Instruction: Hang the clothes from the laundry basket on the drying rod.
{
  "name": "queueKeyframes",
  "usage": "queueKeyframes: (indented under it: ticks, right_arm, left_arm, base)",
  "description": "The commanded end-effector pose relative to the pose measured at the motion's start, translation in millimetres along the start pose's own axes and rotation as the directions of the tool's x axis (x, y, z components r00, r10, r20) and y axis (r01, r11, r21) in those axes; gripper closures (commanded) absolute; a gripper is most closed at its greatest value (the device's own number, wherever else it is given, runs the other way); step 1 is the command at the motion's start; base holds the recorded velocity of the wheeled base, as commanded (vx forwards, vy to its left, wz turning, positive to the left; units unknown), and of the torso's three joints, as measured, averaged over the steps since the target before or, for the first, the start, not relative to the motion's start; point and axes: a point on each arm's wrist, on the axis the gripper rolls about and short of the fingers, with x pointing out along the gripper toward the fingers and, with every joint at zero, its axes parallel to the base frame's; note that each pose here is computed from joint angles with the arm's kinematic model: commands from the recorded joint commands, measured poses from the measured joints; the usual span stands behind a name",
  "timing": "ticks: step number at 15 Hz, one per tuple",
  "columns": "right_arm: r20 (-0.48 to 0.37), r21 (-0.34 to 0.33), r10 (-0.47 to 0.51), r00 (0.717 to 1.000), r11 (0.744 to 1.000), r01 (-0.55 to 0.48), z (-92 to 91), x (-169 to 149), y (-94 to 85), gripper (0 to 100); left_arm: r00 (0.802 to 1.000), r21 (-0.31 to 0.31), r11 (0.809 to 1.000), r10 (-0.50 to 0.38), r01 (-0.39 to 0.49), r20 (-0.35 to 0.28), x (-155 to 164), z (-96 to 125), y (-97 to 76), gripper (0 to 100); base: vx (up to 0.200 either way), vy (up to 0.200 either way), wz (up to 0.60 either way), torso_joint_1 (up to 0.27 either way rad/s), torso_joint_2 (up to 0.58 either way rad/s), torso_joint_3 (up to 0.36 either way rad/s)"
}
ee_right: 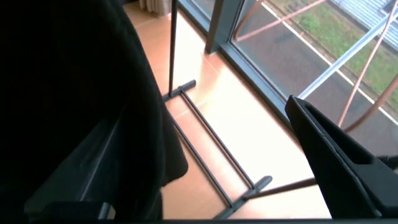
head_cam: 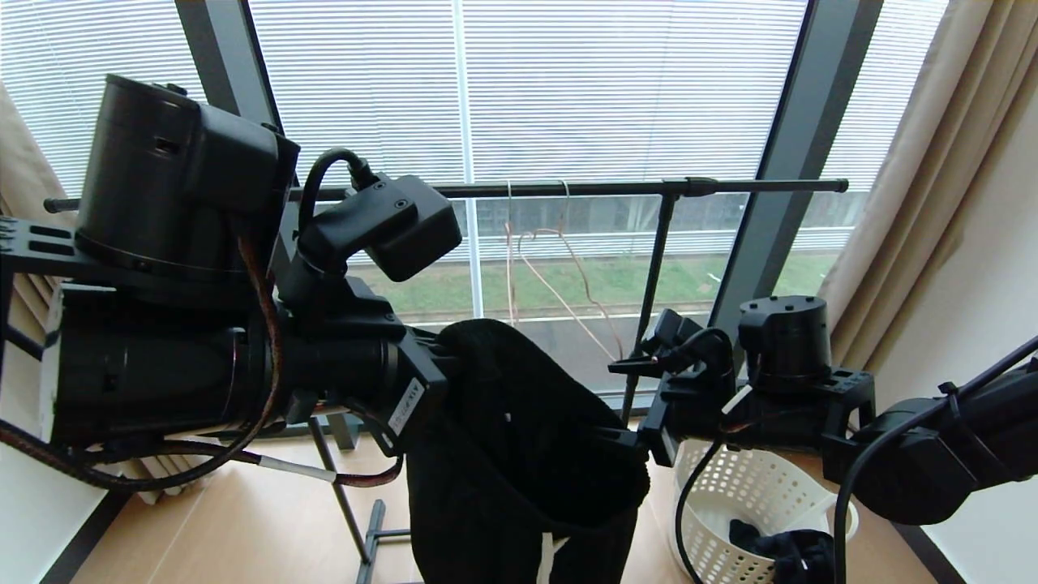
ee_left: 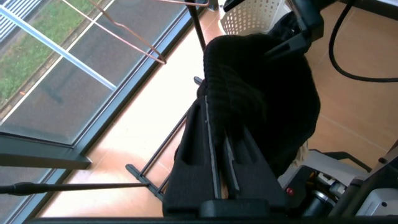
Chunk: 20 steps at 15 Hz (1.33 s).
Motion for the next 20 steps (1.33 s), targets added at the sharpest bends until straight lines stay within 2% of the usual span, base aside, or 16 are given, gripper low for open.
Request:
queueKeyframes:
  ticks: [1,7,11,14,17,20]
  right_arm:
    - [-0.009,0.008,-0.008,1.000,1.000,0.008,-4.5,-5.9,-0.3,0]
    - [-0.014,0.014,-0.015,1.000,1.000,0.015,-6.6,-11.3,-0.9,0]
    - [0.013,-0.005,0.004,1.000,1.000,-0.004,1.3,-17.4,6.8,0]
    - [0.073,-0.021,0.133,0.988,0.991,-0.132,6.5,-34.6,15.6,0]
    - [0.072,-0.021,0.154,0.986,0.988,-0.153,4.6,-35.8,18.1,0]
    - [0.034,0.002,0.166,0.986,0.986,-0.166,-5.5,-17.0,12.8,0]
  left_arm:
    - [1.000,-0.003,1.000,0.001,-0.001,-0.003,-0.7,-1.4,0.2,100]
    - [1.000,-0.002,1.000,-0.001,0.001,-0.007,-1.2,-3.4,-0.8,100]
    - [1.000,-0.005,1.000,0.003,-0.003,-0.009,-3.0,-5.3,-0.4,100]
    - [1.000,-0.005,1.000,0.002,-0.002,-0.017,-3.7,-8.5,-0.5,100]
    - [1.000,-0.003,1.000,0.001,-0.001,-0.009,-3.5,-7.0,-0.9,100]
    - [1.000,-0.001,1.000,0.002,-0.002,0.002,-4.0,-5.9,-1.0,100]
  base:
    - [0.000,0.000,0.00,0.000,0.00,0.000]
    - [0.000,0.000,0.00,0.000,0.00,0.000]
    - [0.000,0.000,0.00,0.000,0.00,0.000]
    - [0.000,0.000,0.00,0.000,0.00,0.000]
    - [0.000,0.000,0.00,0.000,0.00,0.000]
    - [0.000,0.000,0.00,0.000,0.00,0.000]
